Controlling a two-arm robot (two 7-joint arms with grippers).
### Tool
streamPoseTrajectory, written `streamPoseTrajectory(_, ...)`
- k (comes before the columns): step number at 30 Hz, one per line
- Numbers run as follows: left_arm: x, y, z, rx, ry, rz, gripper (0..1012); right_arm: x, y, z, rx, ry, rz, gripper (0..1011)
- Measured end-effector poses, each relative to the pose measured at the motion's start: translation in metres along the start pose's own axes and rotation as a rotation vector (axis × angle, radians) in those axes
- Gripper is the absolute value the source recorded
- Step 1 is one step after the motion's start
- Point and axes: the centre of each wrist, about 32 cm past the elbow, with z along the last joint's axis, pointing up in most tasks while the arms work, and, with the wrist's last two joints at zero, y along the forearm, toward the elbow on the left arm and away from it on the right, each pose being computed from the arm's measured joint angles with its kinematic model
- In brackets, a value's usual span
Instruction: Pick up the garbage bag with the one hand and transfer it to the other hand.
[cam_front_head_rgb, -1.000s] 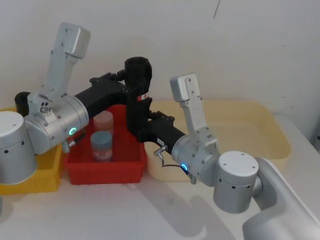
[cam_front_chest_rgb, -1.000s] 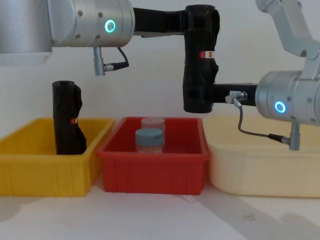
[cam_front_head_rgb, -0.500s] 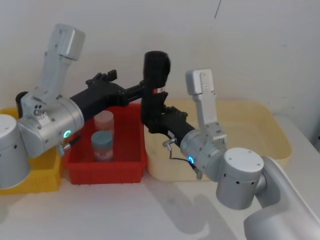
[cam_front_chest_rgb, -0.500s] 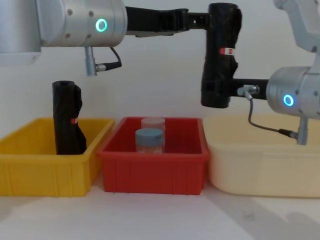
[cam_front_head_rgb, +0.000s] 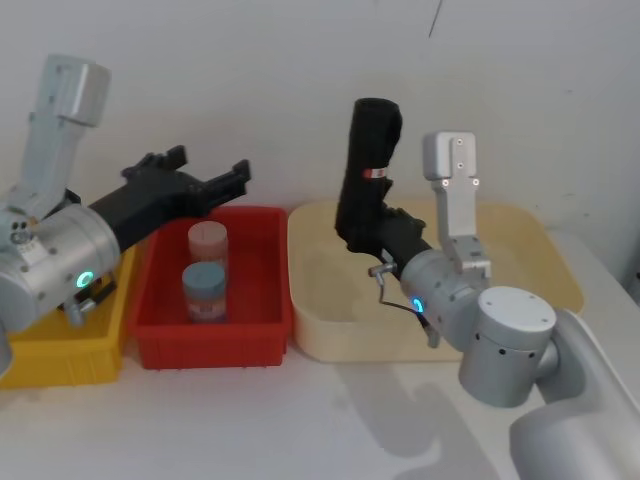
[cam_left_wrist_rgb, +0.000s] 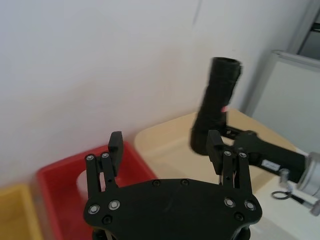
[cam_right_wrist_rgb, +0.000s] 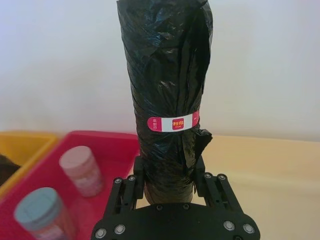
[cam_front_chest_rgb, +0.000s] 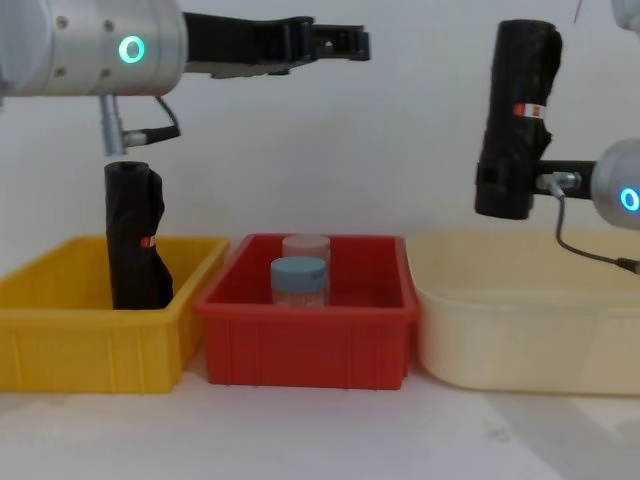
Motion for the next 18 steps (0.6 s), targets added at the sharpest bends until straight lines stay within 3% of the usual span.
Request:
streamPoseTrajectory(9,0.0123,0.0148,-0.0085,0.01,0.022,0.107,1001,0.018,-0.008,-0.009,-0.045,-0.028,-0.051,561)
streamPoseTrajectory(18,0.0259,0.0246,-0.0196,0.023,0.035,0.212,1001,0.03,-0.017,-0.014,-0.057,-0.059,-0.063,828)
